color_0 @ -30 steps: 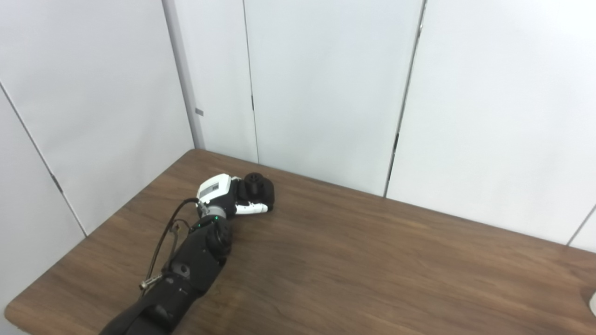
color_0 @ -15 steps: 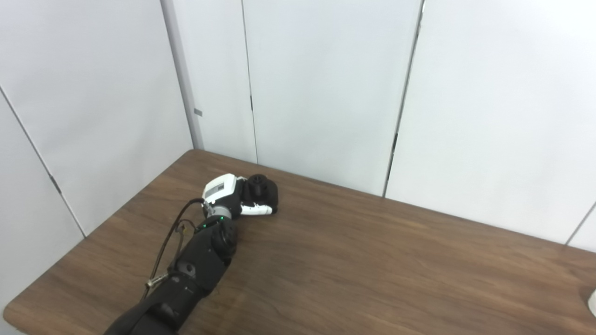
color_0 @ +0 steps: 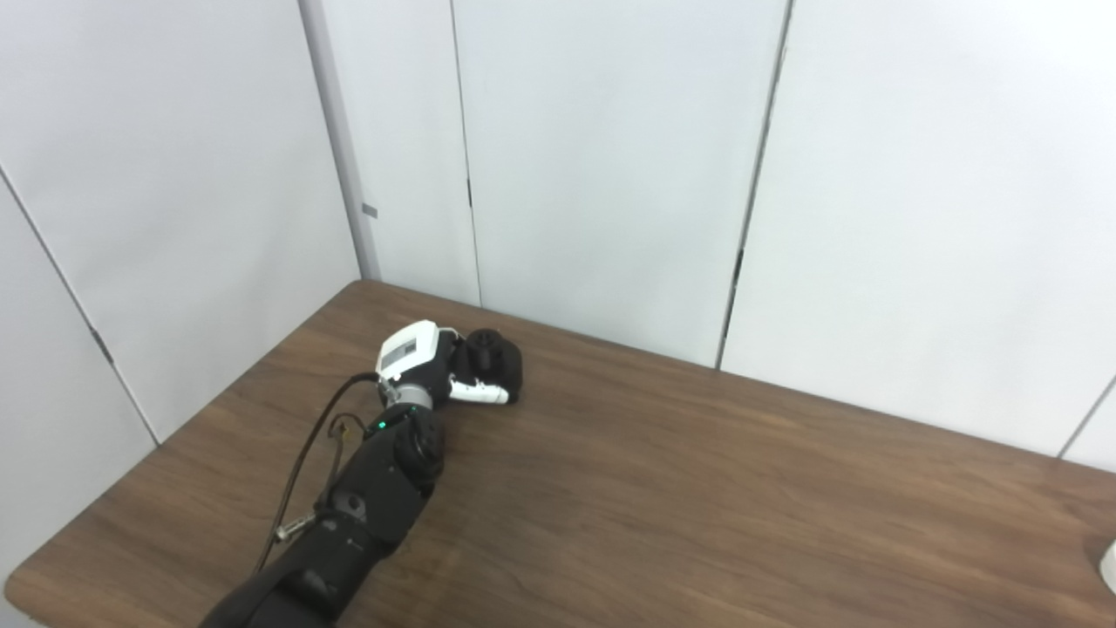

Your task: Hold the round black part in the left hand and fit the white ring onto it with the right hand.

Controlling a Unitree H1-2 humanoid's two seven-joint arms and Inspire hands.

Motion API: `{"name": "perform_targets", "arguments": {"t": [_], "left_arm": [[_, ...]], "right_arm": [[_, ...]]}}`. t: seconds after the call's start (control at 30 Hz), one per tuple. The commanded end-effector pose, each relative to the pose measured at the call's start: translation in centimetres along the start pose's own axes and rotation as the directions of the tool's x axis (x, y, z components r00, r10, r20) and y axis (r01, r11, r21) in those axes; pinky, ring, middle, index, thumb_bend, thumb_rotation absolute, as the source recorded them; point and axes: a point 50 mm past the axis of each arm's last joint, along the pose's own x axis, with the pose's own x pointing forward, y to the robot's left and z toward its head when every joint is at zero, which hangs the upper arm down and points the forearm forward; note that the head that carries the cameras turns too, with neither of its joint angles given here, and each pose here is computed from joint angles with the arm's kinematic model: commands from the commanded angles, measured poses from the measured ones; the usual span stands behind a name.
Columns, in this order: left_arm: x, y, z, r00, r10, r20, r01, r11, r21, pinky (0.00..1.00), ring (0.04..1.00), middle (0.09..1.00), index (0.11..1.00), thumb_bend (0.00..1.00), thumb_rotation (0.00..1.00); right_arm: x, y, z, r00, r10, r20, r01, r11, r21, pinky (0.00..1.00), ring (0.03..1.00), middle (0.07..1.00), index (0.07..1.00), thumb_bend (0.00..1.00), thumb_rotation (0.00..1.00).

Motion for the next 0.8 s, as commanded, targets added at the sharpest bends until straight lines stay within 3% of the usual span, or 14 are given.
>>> {"name": "perform_targets", "arguments": {"t": [0.0,0.07,0.13,0.3,0.6,0.77], "left_arm": [[1.3,2.5,2.1,0.989,0.128,0.072,-0.122,0.989,-0.079,1.00,0.911,0.820,0.520,0.72,0.16],[1.1,2.3,1.9,0.984,0.159,0.078,-0.148,0.980,-0.132,0.98,0.892,0.783,0.487,0.57,0.08],[1.1,2.1,1.7,0.981,0.174,0.083,-0.159,0.974,-0.162,0.95,0.886,0.767,0.480,0.54,0.06],[1.0,1.8,1.5,0.980,0.180,0.091,-0.161,0.971,-0.179,0.88,0.849,0.746,0.478,0.52,0.05],[0.8,1.6,1.1,0.978,0.180,0.109,-0.156,0.968,-0.194,0.85,0.832,0.727,0.479,0.52,0.05],[-0.5,1.8,1.6,0.974,0.171,0.147,-0.137,0.967,-0.214,0.84,0.839,0.744,0.479,0.52,0.05]], "right_arm": [[-3.1,-0.9,-0.8,0.998,-0.007,-0.057,0.005,0.999,-0.040,0.78,0.878,0.865,0.821,0.86,1.00],[-3.1,-1.0,-0.9,0.998,-0.009,-0.058,0.006,0.999,-0.043,0.80,0.883,0.864,0.820,0.86,1.00],[-3.1,-1.0,-0.9,0.998,-0.010,-0.056,0.007,0.999,-0.047,0.81,0.886,0.864,0.821,0.86,1.00],[-3.1,-1.0,-0.8,0.998,-0.016,-0.061,0.013,0.999,-0.052,0.82,0.887,0.863,0.822,0.87,1.00],[-3.1,-0.8,-0.7,0.998,-0.009,-0.060,0.006,0.999,-0.049,0.86,0.900,0.872,0.825,0.84,1.00],[-3.1,-0.5,-0.7,0.998,-0.018,-0.064,0.013,0.996,-0.083,0.82,0.901,0.870,0.823,0.83,1.00]]}}
